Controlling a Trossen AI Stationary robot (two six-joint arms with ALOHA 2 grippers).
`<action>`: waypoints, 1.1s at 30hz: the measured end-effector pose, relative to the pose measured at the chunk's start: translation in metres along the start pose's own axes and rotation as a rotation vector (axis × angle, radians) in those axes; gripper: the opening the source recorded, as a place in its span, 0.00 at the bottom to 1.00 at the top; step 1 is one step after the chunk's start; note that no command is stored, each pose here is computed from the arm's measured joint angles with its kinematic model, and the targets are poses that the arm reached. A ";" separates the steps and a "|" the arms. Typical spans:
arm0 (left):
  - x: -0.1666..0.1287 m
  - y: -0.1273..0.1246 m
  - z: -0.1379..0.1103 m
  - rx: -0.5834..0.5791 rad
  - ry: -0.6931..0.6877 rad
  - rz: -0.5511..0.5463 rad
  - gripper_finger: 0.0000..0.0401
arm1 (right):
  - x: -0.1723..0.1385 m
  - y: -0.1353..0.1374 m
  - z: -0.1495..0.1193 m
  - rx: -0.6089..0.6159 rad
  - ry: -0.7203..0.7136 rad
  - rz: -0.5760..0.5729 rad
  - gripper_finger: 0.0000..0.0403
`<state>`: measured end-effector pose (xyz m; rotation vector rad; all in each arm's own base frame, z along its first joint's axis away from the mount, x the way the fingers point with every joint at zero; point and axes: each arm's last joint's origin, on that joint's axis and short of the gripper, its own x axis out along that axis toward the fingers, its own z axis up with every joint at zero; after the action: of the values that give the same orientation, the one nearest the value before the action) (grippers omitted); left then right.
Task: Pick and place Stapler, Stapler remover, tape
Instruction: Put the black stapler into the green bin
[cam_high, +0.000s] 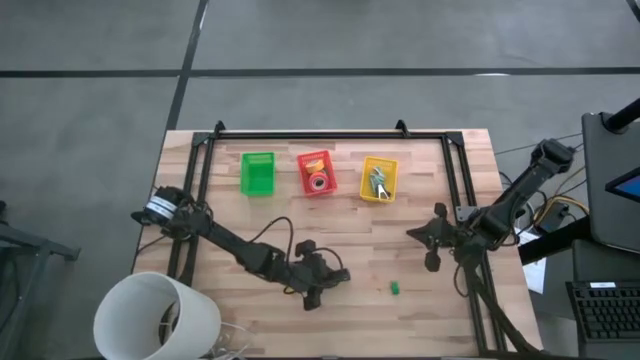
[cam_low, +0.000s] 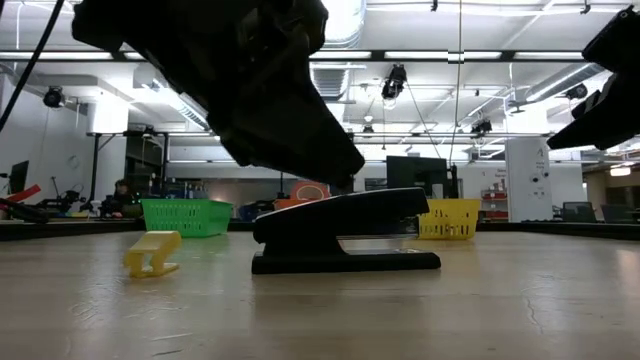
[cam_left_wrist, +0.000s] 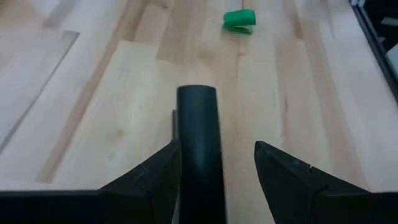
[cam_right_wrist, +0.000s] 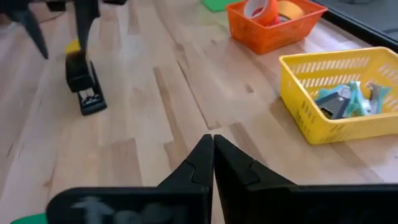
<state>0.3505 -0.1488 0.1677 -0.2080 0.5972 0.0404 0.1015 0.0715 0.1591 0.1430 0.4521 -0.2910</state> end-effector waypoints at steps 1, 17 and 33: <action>0.001 0.000 -0.002 -0.009 0.003 0.000 0.51 | 0.000 -0.002 -0.001 0.005 -0.011 -0.006 0.02; 0.005 0.002 -0.014 -0.030 0.081 0.053 0.51 | 0.001 -0.009 -0.010 0.005 -0.038 -0.021 0.02; 0.006 0.005 -0.023 -0.048 0.126 0.070 0.51 | 0.001 -0.010 -0.010 -0.002 -0.042 -0.027 0.02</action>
<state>0.3425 -0.1486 0.1448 -0.2374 0.7291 0.1101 0.0955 0.0641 0.1492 0.1287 0.4128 -0.3199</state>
